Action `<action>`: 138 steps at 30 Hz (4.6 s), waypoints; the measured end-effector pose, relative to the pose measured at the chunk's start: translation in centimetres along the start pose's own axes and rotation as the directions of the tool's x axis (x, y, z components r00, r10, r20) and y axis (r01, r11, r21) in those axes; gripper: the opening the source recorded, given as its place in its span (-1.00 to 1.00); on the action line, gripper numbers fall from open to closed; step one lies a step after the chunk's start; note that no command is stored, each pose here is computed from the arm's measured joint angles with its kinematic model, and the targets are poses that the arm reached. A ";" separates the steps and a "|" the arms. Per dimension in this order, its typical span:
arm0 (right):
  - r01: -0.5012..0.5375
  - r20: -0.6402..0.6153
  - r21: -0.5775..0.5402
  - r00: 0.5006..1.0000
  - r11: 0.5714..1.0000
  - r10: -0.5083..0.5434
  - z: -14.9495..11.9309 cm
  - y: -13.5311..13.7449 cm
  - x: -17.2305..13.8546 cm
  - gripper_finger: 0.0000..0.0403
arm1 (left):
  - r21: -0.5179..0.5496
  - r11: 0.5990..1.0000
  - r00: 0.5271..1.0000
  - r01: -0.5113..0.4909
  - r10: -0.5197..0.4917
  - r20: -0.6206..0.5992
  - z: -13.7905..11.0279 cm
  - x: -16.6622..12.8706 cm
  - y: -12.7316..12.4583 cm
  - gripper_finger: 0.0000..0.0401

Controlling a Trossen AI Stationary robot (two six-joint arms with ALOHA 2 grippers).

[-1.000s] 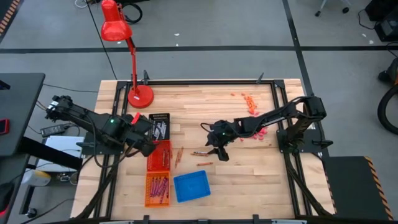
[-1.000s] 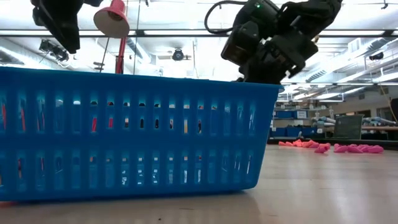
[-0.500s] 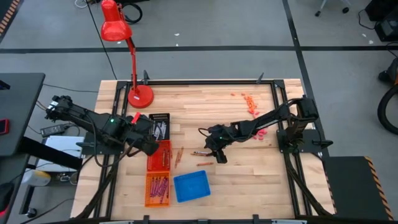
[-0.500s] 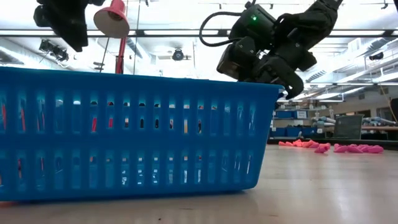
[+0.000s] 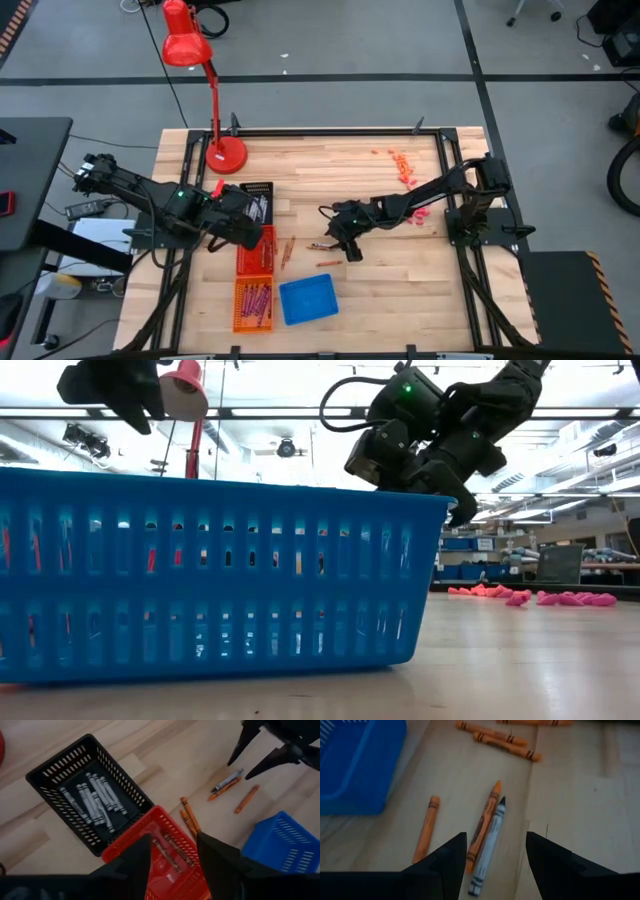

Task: Sort crayons
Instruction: Put the black crayon into the black bin

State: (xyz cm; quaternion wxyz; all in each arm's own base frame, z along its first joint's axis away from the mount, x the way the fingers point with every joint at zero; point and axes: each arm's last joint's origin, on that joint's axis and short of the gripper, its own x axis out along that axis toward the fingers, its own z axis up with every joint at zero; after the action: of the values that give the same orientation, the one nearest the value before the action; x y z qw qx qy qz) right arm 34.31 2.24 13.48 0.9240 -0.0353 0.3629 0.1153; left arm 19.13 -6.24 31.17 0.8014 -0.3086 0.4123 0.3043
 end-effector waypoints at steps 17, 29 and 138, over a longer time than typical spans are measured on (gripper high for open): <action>0.031 0.008 0.020 0.999 0.999 -0.031 -0.8 -0.2 1.7 0.03 | 0.002 1.000 1.000 0.022 -0.022 0.007 0.0 0.0 -0.2 -0.15; 0.045 -0.057 -0.011 0.997 0.999 -0.046 -1.4 -0.3 1.6 0.03 | 0.007 1.000 1.000 0.011 -0.011 0.003 0.0 0.0 -0.1 -0.15; -0.027 0.373 0.402 0.918 0.915 -0.137 10.5 -10.7 -10.1 -0.85 | 0.292 0.926 0.825 0.237 -0.351 0.444 2.9 7.1 6.5 -0.15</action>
State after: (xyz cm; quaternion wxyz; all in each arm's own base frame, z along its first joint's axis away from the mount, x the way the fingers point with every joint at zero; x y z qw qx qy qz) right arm 36.66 -8.51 27.81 0.9684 0.1671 0.1843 0.0170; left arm 19.11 1.64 24.94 0.9461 -0.1893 0.1752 0.1957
